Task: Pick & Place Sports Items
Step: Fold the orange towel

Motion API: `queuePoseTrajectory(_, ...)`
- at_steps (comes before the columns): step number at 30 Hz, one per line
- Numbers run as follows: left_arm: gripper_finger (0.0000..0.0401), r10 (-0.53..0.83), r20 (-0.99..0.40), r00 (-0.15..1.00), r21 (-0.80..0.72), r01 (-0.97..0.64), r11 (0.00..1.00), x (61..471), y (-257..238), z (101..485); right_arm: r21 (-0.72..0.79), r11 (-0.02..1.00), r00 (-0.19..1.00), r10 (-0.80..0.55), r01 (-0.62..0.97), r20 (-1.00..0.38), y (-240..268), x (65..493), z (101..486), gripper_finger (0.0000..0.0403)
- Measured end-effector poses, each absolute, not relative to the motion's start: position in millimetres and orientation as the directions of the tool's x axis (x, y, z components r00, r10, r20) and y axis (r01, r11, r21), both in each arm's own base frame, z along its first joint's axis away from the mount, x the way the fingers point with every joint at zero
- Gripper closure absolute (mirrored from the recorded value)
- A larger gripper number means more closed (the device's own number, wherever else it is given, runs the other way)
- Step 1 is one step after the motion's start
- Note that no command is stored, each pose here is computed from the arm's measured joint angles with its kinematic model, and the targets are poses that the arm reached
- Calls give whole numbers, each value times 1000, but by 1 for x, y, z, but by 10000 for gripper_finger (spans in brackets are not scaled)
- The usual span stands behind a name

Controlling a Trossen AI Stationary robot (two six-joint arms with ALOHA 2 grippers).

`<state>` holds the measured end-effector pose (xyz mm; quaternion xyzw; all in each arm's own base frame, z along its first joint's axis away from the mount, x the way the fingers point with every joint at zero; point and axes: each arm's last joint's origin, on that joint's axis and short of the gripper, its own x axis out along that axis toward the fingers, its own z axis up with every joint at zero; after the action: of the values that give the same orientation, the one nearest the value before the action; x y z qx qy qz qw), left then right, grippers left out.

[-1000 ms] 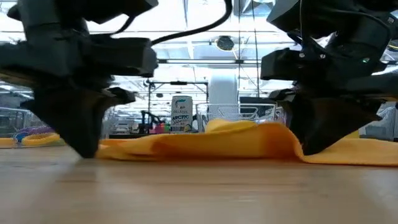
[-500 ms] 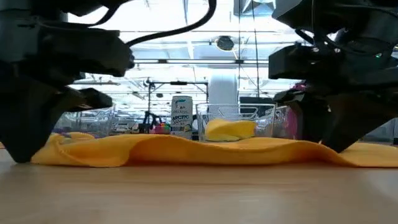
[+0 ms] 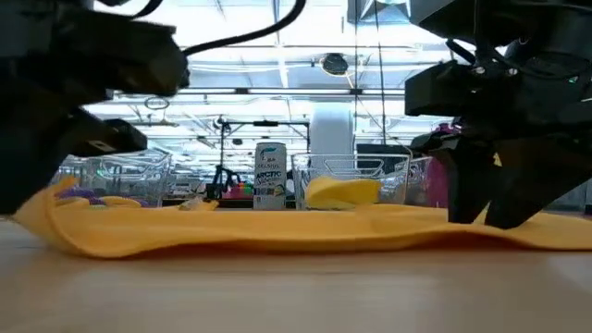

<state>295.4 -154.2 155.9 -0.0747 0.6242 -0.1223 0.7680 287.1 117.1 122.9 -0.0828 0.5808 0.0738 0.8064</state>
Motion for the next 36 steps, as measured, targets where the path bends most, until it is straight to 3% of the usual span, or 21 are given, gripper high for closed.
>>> queuePoseTrajectory(7,376,-390,-900,195,-374,115,920,299,-158,160,-44,978,315,23,-202,-949,117,287,123,248)
queuePoseTrajectory(24,212,-422,-887,186,-414,79,907,301,-156,161,-40,979,335,31,-201,-942,118,289,125,248)
queuePoseTrajectory(32,189,-417,-885,207,-409,84,909,308,-142,162,-16,976,467,90,-217,-880,118,288,158,248)
queuePoseTrajectory(36,189,-361,-898,251,-345,106,933,313,-134,162,-13,965,655,167,-261,-737,122,298,186,248)
